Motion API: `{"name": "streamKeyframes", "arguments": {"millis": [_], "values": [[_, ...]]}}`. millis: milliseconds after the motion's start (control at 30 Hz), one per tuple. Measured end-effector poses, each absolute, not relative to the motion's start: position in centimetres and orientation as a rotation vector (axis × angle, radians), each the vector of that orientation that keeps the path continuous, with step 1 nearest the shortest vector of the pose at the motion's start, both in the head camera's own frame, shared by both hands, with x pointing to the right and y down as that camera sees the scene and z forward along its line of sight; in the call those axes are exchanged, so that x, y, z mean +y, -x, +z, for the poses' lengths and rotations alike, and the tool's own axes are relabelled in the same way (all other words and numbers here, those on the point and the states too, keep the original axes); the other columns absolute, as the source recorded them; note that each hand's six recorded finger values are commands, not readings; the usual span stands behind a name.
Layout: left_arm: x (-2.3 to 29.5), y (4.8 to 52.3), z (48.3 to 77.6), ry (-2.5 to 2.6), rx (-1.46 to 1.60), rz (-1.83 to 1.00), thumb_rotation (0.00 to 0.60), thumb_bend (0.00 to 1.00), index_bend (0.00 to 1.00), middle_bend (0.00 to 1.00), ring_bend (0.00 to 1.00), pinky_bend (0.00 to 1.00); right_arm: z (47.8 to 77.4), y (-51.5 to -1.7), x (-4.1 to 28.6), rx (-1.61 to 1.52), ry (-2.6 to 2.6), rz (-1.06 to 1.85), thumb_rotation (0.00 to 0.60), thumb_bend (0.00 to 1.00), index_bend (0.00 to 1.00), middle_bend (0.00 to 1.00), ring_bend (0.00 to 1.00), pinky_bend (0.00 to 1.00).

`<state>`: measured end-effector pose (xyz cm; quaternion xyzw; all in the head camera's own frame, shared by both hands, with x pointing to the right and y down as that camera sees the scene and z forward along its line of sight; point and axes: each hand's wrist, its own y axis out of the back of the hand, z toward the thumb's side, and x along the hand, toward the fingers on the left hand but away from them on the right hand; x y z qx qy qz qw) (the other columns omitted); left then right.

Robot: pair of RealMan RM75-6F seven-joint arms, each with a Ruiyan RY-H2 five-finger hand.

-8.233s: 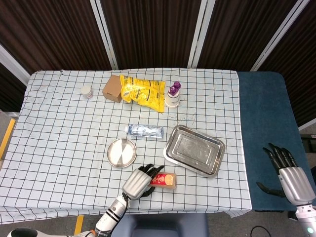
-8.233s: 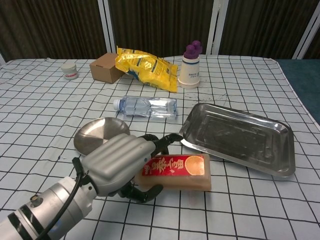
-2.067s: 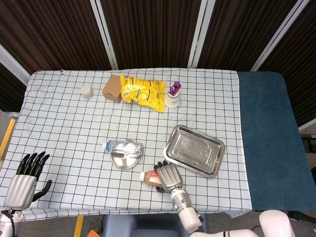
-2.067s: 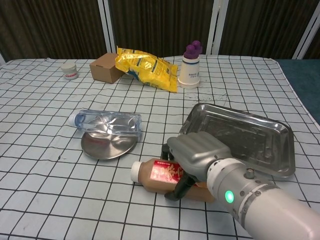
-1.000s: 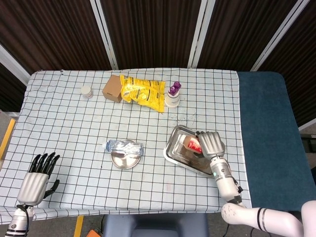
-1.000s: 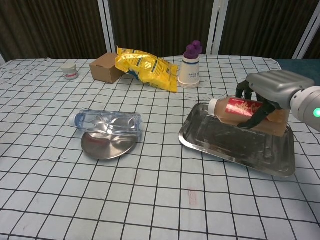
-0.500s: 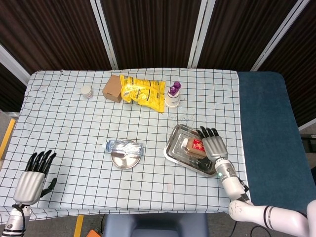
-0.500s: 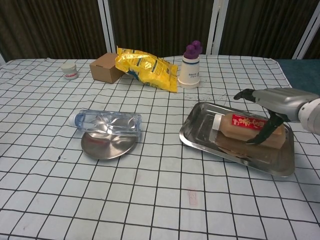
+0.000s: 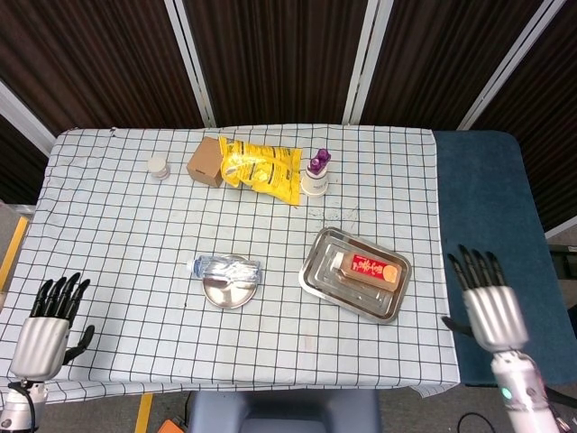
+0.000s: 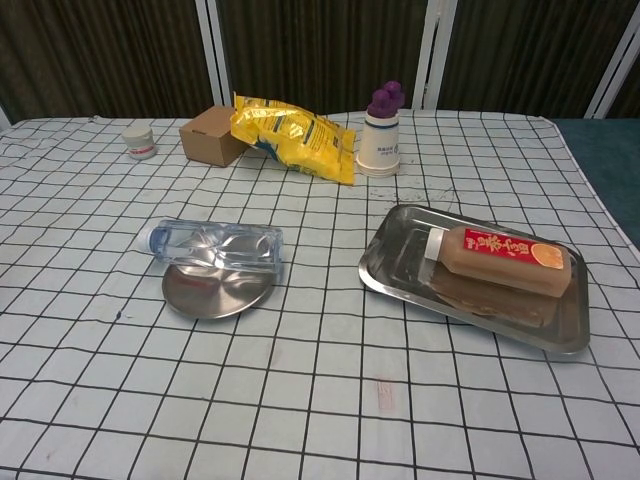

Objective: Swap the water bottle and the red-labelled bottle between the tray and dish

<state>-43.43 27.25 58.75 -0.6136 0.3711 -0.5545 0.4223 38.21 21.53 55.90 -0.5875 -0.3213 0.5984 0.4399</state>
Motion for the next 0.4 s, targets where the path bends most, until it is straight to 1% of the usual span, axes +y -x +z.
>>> {"name": "streamKeyframes", "arguments": {"millis": [67,133,400], "values": [[27.5,43.0,58.6,1.536,0.911,-1.374,0.600,0.39,0.00,0.00,0.00,0.05,54.7,-41.2,24.3,-0.833,1.419,1.539,0.600,0.21,0.00,0.00,0.00,0.00],[27.7,42.7,58.6,1.544,0.890,-1.365,0.600,0.40,0.00,0.00,0.00,0.05,53.9,-43.1,25.9,-0.850,1.403,1.576,0.600,0.21,0.00,0.00,0.00,0.00],[28.3,42.0,58.2,1.564,0.858,-1.357,0.600,0.40,0.00,0.00,0.00,0.05,52.0,-44.5,27.2,-0.876,1.432,1.571,0.600,0.21,0.00,0.00,0.00,0.00]]}}
